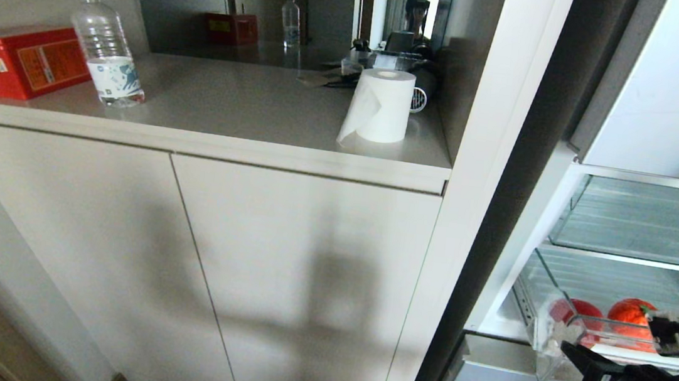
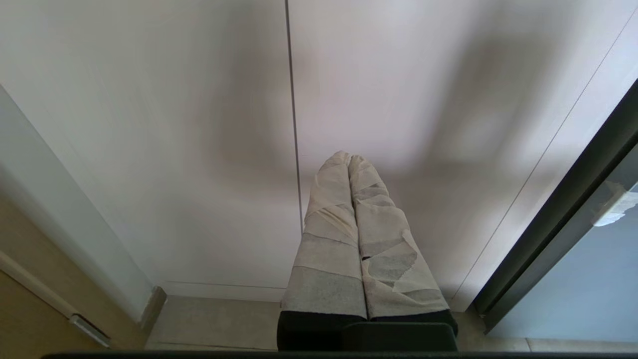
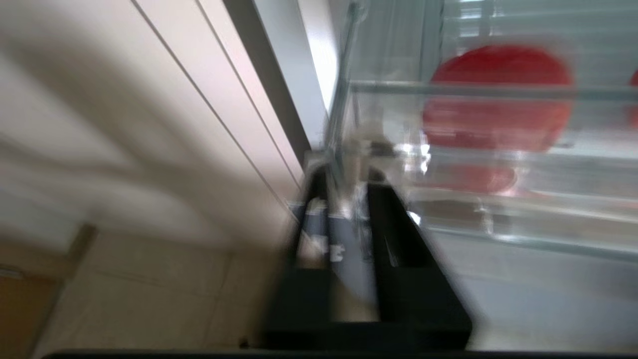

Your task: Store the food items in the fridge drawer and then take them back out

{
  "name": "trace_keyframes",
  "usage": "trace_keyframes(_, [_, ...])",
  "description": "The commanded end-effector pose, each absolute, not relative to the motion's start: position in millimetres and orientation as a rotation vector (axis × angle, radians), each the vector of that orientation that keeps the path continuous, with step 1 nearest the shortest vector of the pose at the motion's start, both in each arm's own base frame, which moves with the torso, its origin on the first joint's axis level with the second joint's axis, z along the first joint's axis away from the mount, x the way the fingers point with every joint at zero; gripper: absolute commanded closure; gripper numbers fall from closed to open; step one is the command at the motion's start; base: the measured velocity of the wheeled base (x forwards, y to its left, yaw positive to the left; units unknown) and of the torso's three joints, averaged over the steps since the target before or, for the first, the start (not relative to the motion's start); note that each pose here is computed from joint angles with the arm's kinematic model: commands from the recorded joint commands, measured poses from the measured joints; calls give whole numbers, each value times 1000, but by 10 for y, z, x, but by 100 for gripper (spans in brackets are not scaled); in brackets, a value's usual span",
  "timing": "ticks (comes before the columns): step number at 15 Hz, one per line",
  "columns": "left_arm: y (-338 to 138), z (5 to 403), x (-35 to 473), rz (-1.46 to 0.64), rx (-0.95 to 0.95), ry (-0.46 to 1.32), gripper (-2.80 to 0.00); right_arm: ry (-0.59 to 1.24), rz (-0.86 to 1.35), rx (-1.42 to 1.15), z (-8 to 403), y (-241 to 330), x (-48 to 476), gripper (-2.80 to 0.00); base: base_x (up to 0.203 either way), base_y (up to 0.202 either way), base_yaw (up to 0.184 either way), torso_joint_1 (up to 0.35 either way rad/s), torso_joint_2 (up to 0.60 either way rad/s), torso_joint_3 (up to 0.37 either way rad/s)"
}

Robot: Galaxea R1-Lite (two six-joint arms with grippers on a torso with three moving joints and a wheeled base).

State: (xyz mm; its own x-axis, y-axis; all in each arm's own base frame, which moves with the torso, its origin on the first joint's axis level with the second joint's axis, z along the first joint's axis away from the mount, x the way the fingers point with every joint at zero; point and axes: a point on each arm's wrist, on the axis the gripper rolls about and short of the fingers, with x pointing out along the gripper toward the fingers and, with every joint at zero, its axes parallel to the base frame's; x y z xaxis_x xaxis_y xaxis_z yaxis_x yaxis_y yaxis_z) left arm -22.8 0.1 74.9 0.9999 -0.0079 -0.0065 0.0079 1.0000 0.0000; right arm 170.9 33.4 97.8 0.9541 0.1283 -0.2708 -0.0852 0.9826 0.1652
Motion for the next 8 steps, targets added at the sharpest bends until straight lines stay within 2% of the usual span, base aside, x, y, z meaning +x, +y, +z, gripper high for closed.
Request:
trace_keyframes(1, [1,749,-228,-8,0,6,0,236,108,158,1059,321,1657,-280,0,0,0,0,0,0])
trace_keyframes(8, [1,749,-228,-8,0,6,0,156,112,162,1264,276,1442,-280,0,0,0,0,0,0])
